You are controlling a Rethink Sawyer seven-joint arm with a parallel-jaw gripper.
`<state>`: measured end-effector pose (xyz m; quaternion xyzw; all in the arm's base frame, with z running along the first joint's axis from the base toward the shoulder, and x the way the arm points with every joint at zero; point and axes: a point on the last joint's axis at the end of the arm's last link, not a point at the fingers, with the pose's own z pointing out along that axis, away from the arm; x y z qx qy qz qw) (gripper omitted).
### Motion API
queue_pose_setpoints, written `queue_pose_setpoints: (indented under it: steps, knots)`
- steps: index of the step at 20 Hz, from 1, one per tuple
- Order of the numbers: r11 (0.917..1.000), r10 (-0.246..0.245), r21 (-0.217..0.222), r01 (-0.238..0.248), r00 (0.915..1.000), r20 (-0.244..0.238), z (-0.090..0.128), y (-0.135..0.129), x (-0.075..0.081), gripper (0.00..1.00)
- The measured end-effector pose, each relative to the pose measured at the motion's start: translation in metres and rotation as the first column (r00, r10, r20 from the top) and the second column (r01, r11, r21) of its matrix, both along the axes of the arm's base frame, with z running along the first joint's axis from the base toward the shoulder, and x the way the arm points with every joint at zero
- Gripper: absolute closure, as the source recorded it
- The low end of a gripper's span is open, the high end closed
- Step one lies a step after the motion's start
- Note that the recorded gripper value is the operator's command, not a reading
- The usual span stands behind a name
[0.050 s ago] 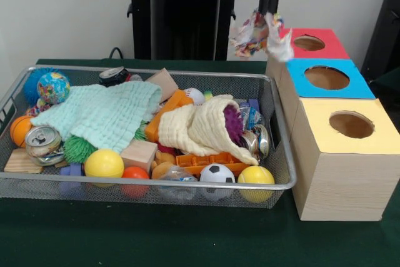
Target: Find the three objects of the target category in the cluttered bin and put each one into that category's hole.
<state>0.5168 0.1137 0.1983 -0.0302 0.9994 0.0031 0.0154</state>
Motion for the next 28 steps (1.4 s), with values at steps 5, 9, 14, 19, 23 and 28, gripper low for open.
queue_pose_setpoints:
  steps: [5, 9, 14, 19, 23, 28]
  knots:
    - [0.9996, -0.017, 0.022, 0.017, 0.9998, 0.008, 0.040, 0.006, 0.006, 1.00]
    - [0.9987, -0.037, 0.036, 0.035, 0.9982, 0.047, 0.060, 0.007, 0.015, 1.00]
    - [0.9966, -0.060, 0.063, 0.054, 0.9926, 0.106, 0.085, 0.013, 0.033, 1.00]
    - [0.9966, -0.048, 0.074, 0.038, 0.9882, 0.145, 0.099, 0.026, 0.050, 1.00]
    - [0.9962, -0.033, 0.085, 0.019, 0.9856, 0.166, 0.102, 0.041, 0.068, 1.00]
    - [0.9953, -0.017, 0.097, -0.002, 0.9815, 0.191, 0.095, 0.057, 0.094, 1.00]
